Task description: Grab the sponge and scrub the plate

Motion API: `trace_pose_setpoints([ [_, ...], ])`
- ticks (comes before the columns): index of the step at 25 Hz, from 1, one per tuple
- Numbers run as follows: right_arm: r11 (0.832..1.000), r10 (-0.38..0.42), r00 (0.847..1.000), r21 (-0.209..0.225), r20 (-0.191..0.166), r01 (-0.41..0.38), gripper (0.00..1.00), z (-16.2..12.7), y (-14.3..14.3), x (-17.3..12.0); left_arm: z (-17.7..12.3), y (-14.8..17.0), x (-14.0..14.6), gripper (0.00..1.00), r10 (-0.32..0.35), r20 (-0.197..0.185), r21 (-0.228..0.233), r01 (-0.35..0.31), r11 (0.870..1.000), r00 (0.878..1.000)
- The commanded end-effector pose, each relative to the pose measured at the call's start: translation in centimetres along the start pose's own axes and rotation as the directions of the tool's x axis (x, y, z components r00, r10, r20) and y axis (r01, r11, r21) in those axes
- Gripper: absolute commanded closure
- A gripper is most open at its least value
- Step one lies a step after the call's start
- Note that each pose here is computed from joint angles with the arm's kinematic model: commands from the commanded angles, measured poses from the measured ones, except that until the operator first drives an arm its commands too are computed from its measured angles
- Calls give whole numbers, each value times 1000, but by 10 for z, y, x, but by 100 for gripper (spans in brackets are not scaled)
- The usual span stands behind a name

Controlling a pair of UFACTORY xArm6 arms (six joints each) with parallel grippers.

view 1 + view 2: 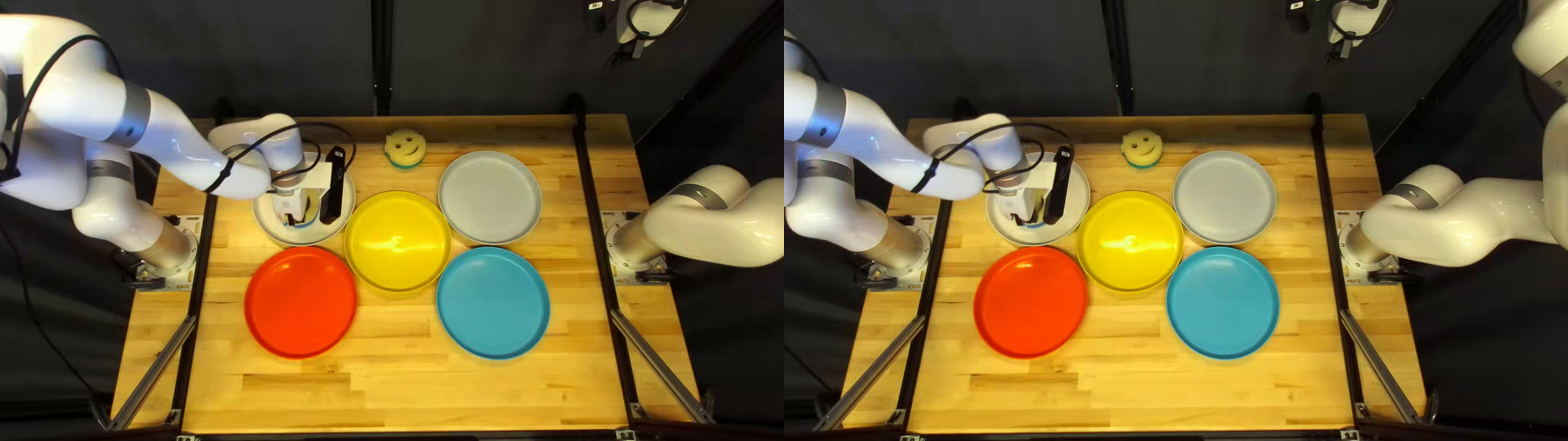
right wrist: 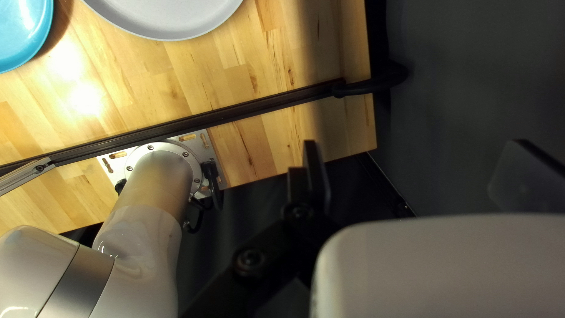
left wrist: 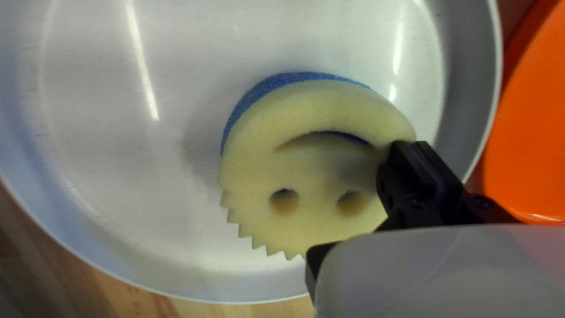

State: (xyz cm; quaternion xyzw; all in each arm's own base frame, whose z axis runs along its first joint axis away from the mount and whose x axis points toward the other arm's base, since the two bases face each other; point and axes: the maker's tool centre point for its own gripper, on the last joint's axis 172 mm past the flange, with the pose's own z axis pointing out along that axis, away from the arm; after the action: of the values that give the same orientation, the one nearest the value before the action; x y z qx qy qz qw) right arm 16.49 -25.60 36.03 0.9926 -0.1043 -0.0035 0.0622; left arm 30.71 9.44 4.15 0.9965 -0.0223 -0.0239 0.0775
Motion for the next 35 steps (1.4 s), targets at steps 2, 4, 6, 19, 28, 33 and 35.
trace_pose_setpoints([
  [2,1000,0,1000,0,0,0,0,0,0,0,-5,-33,3,100,-8,-6,-4,8,1000,1000],
  [4,1000,0,1000,0,0,0,0,0,0,0,-8,-33,5,100,-13,-13,-3,13,1000,1000],
  [6,1000,0,1000,0,0,0,0,0,0,0,-10,-25,12,100,-10,-17,1,10,1000,1000],
  [19,1000,0,1000,0,0,0,0,0,0,0,-56,74,86,100,77,-61,146,-67,987,995],
  [28,1000,0,1000,0,0,0,0,0,0,0,-96,144,144,100,141,-83,268,-114,956,986],
  [33,1000,0,1000,0,0,0,0,0,0,0,-81,169,164,100,163,-100,250,-134,959,981],
  [35,1000,0,1000,0,0,0,0,0,0,0,-64,176,173,100,171,-110,233,-142,962,979],
])
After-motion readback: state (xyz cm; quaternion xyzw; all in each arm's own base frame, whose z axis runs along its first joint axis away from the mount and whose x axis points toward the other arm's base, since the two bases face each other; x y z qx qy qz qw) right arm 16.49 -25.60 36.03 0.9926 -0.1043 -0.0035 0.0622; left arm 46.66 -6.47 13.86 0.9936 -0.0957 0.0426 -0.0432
